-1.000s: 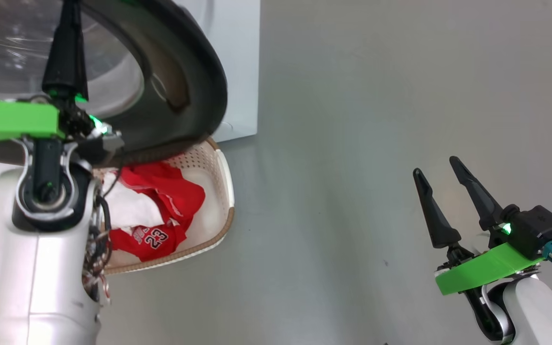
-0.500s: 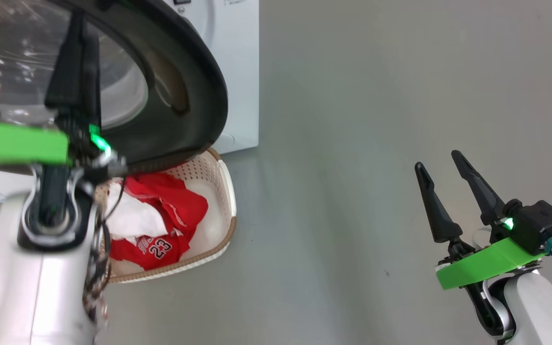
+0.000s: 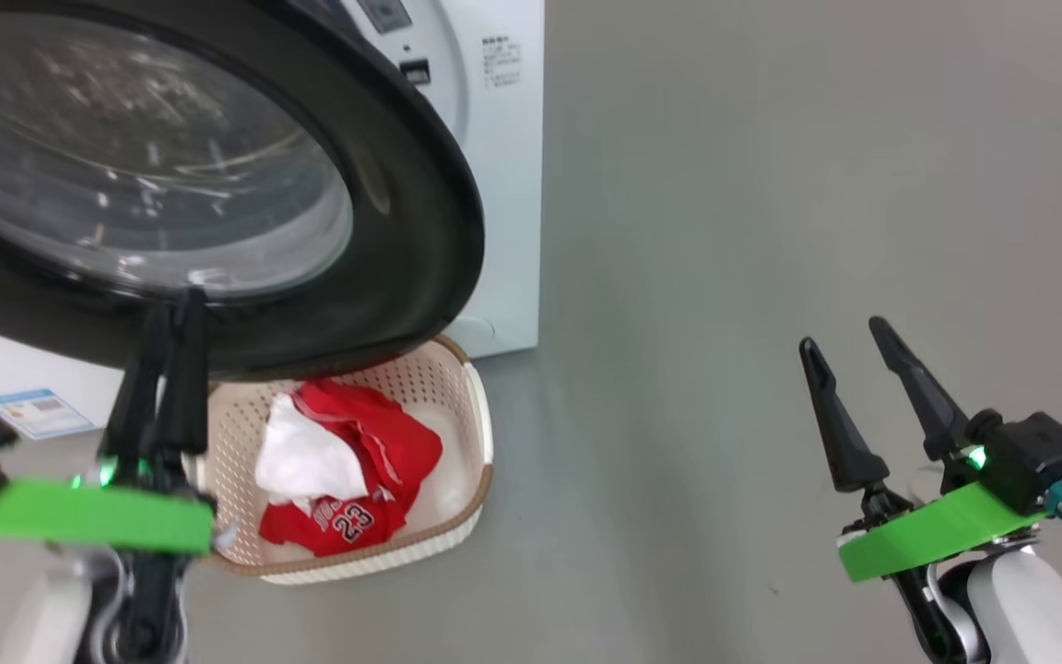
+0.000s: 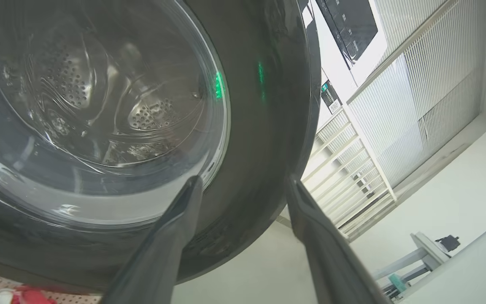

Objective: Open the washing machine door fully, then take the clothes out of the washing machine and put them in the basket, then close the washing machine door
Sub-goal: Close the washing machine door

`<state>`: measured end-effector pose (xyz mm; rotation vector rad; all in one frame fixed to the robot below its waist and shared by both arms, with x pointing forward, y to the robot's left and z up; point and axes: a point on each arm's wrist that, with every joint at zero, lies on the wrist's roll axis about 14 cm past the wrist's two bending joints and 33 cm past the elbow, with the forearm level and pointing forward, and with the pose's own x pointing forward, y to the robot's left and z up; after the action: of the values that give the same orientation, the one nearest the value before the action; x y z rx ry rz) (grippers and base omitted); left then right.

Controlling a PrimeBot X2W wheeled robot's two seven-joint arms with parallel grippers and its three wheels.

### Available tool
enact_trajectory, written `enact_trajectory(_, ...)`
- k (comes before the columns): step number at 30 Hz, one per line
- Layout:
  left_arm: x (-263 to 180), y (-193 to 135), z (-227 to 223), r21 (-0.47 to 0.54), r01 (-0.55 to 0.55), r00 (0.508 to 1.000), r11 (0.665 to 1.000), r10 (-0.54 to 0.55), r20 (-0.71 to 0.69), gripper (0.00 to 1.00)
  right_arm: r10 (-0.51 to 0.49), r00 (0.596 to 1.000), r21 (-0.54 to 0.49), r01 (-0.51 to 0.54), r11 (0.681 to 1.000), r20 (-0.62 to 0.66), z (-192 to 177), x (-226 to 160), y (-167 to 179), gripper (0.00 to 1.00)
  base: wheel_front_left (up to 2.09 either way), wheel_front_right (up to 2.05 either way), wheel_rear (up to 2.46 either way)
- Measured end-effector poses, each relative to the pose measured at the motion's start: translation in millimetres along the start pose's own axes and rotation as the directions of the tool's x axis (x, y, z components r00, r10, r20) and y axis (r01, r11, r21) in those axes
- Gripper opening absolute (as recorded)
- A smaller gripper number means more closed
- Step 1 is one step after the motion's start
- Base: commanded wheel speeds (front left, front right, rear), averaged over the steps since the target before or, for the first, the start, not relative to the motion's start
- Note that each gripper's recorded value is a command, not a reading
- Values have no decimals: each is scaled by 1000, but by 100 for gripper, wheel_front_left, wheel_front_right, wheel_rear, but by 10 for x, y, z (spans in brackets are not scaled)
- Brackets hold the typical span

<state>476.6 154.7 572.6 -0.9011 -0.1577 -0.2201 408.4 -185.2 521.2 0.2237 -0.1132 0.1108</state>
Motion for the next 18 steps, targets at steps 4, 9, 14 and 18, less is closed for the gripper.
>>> enact_trajectory(4, -287, 91, 64, 181, -11, 1000, 983, 11, 1, 100, 9, 1000, 10, -9, 1000, 21, 74, -55, 69, 100, 0, 0, 0)
enact_trajectory(9, -575, 98, 175, 378, -12, 1000, 926, 11, 4, 100, 7, 999, 14, -8, 1000, 45, 165, -167, 96, 100, 0, 0, 0)
enact_trajectory(14, -810, 39, 325, 561, -6, 1000, 828, -9, 23, 100, 2, 998, 11, -3, 1000, 68, 247, -272, 100, 100, 0, 0, 0)
enact_trajectory(18, -966, 114, 321, 632, -28, 1000, 774, 19, 21, 100, -9, 995, 14, 7, 1000, 94, 329, -300, 87, 100, 0, 0, 0)
